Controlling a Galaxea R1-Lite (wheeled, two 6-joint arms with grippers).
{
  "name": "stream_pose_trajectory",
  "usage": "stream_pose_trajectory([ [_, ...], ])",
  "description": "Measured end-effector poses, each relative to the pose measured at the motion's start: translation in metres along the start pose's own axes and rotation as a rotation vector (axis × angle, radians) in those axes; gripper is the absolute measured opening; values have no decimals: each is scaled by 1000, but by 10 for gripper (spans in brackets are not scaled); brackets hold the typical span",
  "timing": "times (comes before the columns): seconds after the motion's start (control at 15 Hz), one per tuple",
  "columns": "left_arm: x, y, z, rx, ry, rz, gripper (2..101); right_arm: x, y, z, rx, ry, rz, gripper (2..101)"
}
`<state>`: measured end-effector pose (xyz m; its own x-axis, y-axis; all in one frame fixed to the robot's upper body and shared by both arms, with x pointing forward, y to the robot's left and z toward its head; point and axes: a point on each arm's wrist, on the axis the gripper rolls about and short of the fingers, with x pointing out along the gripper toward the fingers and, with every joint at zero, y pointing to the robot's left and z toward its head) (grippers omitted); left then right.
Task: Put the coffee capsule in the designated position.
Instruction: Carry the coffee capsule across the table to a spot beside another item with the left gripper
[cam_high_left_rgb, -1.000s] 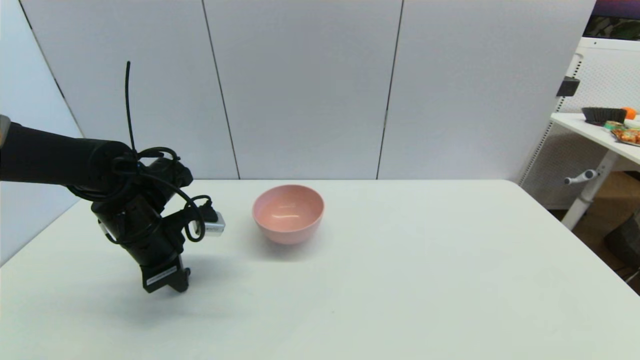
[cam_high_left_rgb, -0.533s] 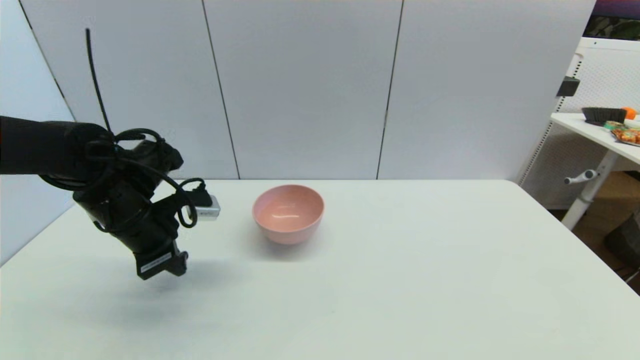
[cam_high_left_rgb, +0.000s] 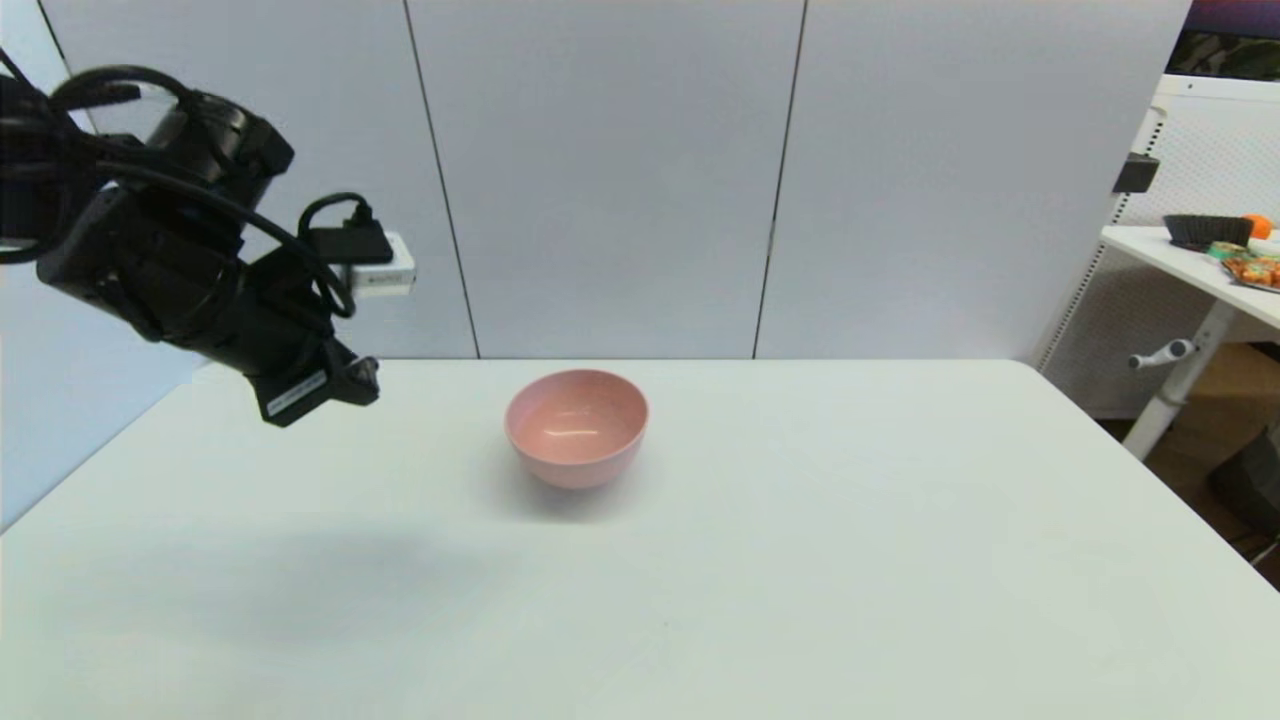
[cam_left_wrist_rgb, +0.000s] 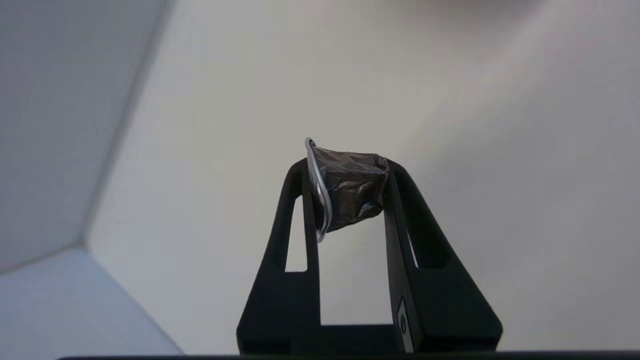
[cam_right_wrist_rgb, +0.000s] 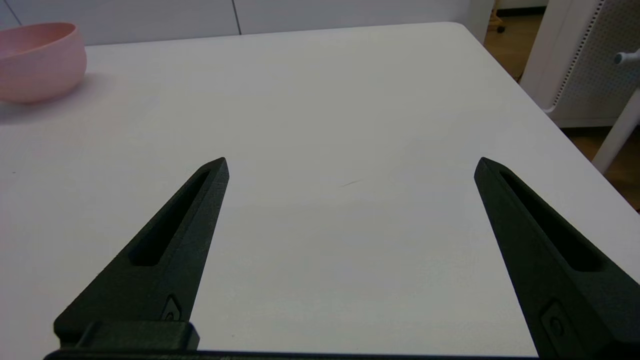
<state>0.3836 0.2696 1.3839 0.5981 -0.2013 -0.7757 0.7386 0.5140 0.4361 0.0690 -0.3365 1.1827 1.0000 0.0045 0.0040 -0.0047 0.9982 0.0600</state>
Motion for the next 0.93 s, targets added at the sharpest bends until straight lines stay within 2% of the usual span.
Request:
stream_pose_trajectory([
  [0.2,-7,20,23,15,-92,81,224,0,0,0,-1,0,0,973],
  [0.47,34,38,50,38,-257,126,224,0,0,0,-1,0,0,973],
  [0.67,73,37,68,45,-349,93,224,0,0,0,0,0,0,973],
  [0.93,127,29,80,71,-410,36,224,0,0,0,-1,0,0,973],
])
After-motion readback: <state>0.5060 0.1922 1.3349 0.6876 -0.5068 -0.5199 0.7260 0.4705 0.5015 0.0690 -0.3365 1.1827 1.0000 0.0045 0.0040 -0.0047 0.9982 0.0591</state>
